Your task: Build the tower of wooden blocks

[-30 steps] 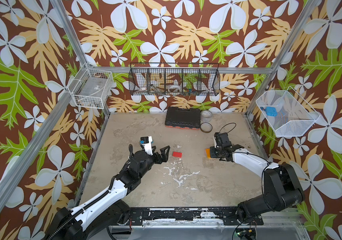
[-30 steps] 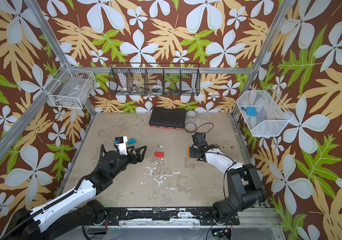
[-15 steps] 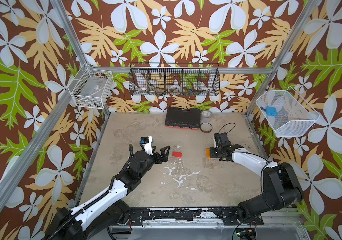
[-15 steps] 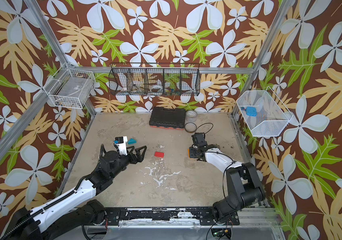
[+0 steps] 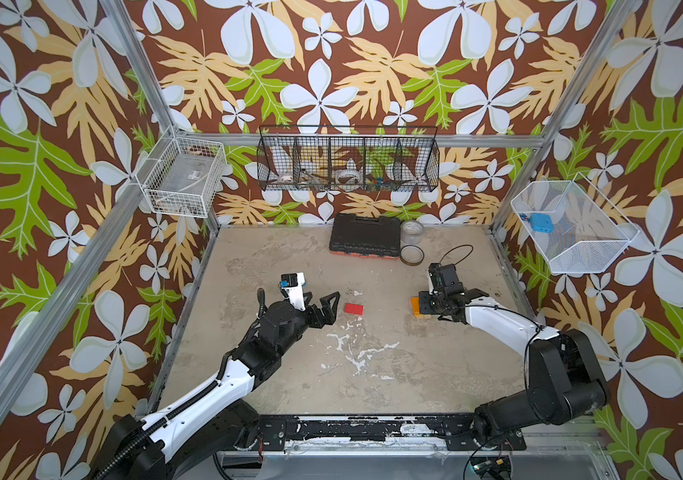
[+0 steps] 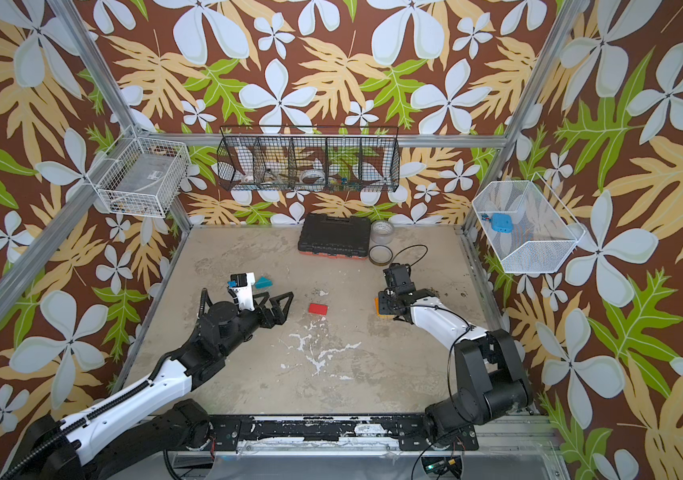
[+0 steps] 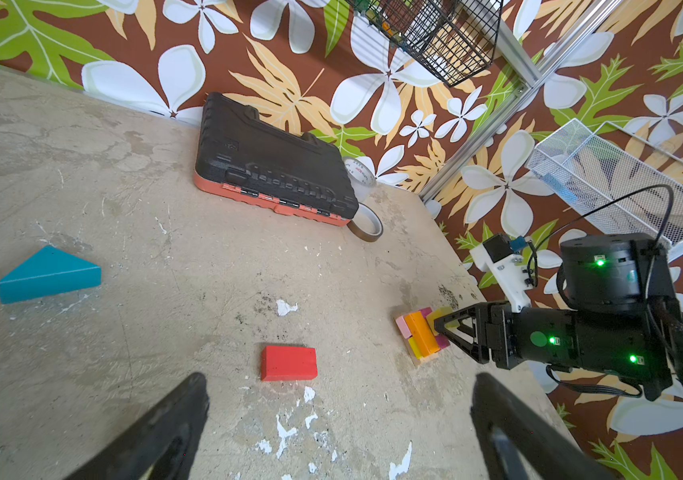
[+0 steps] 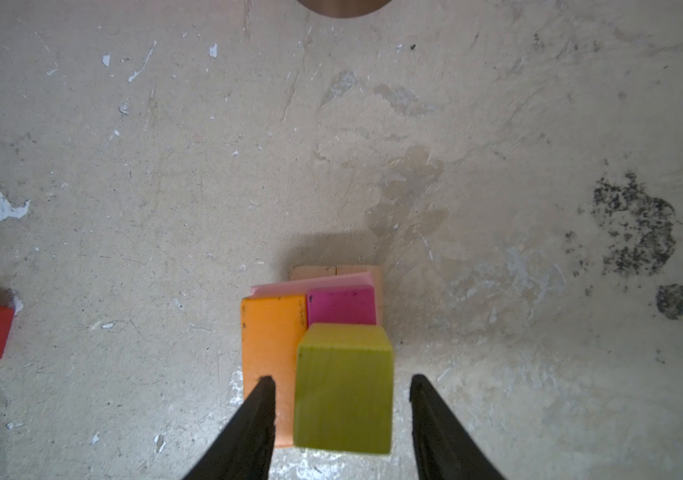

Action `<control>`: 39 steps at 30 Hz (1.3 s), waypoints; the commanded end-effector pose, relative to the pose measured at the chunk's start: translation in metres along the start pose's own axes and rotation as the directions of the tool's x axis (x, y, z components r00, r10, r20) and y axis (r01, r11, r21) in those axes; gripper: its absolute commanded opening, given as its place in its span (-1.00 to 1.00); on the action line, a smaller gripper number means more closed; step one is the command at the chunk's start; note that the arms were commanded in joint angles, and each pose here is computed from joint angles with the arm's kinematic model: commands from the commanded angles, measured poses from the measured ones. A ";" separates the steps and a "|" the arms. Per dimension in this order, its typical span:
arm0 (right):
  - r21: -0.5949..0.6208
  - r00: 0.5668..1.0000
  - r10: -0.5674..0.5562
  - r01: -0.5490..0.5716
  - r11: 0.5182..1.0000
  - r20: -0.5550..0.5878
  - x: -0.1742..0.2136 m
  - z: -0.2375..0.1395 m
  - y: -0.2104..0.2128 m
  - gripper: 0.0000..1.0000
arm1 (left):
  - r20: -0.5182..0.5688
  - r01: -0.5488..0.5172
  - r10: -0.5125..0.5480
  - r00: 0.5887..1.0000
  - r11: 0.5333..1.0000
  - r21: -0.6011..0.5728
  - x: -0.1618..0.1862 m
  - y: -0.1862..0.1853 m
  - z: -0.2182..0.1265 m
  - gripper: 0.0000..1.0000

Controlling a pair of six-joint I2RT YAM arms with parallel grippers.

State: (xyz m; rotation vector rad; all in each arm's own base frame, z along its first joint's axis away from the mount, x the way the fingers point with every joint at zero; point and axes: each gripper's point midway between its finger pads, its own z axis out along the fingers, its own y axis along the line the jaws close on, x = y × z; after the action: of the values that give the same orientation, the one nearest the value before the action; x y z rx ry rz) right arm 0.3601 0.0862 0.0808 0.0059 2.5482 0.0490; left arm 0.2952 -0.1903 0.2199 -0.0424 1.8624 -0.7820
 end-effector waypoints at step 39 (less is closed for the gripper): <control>0.025 1.000 -0.004 0.004 1.000 0.003 -0.002 0.005 -0.003 -0.13 | 0.025 0.014 -0.014 1.000 1.000 0.022 -0.008 -0.006 0.000 1.00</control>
State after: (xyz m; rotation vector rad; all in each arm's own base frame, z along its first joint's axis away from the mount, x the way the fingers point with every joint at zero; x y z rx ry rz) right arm 0.3630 0.0865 0.0758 0.0003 2.5520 0.0403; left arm 0.2951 -0.1915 0.2185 -0.0548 1.8697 -0.7974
